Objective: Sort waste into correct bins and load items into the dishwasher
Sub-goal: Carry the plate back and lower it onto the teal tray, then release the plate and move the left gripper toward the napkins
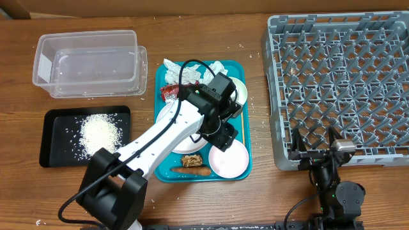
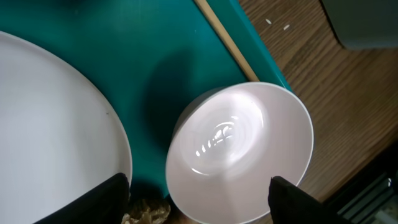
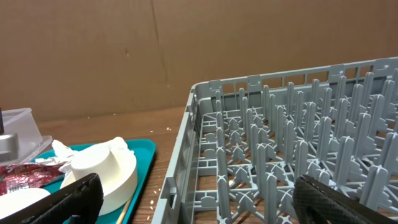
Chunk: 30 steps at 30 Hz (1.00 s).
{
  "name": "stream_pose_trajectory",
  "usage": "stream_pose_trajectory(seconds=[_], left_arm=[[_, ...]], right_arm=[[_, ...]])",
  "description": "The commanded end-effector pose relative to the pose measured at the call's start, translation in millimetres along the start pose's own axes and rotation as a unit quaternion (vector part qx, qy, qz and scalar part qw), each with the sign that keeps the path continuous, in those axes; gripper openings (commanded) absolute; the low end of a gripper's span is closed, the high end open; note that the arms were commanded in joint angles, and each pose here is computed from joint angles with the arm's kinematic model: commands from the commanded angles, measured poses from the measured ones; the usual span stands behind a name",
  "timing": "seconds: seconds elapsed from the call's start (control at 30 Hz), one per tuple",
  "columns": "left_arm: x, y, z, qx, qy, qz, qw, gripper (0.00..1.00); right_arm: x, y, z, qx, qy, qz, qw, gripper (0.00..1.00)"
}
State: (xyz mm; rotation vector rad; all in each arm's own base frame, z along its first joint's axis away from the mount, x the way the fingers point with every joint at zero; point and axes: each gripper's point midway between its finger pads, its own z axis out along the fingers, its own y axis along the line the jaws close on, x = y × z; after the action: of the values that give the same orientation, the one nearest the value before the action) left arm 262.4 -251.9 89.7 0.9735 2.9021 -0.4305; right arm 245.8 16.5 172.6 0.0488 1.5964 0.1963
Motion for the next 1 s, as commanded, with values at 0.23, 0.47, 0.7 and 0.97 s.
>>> stream_pose_trajectory(seconds=[0.23,0.47,0.7,0.97], left_arm=[[-41.8,25.0,-16.0,-0.069,-0.075,-0.057,0.993,0.83],[-69.4,71.6,-61.2,-0.162,-0.144,-0.146,0.965,0.85],[-91.2,136.6,-97.3,-0.174,-0.221,-0.219,0.934,0.92],[-96.9,191.1,-122.2,-0.187,-0.264,-0.21,0.923,0.82]], right_arm=[[1.5,0.1,0.0,0.0,-0.002,-0.002,1.0,1.0],[1.5,0.1,0.0,0.0,-0.002,-0.002,1.0,1.0],[1.5,0.1,0.0,0.0,-0.002,-0.002,1.0,1.0],[1.5,0.1,0.0,0.0,-0.002,-0.002,1.0,1.0]])
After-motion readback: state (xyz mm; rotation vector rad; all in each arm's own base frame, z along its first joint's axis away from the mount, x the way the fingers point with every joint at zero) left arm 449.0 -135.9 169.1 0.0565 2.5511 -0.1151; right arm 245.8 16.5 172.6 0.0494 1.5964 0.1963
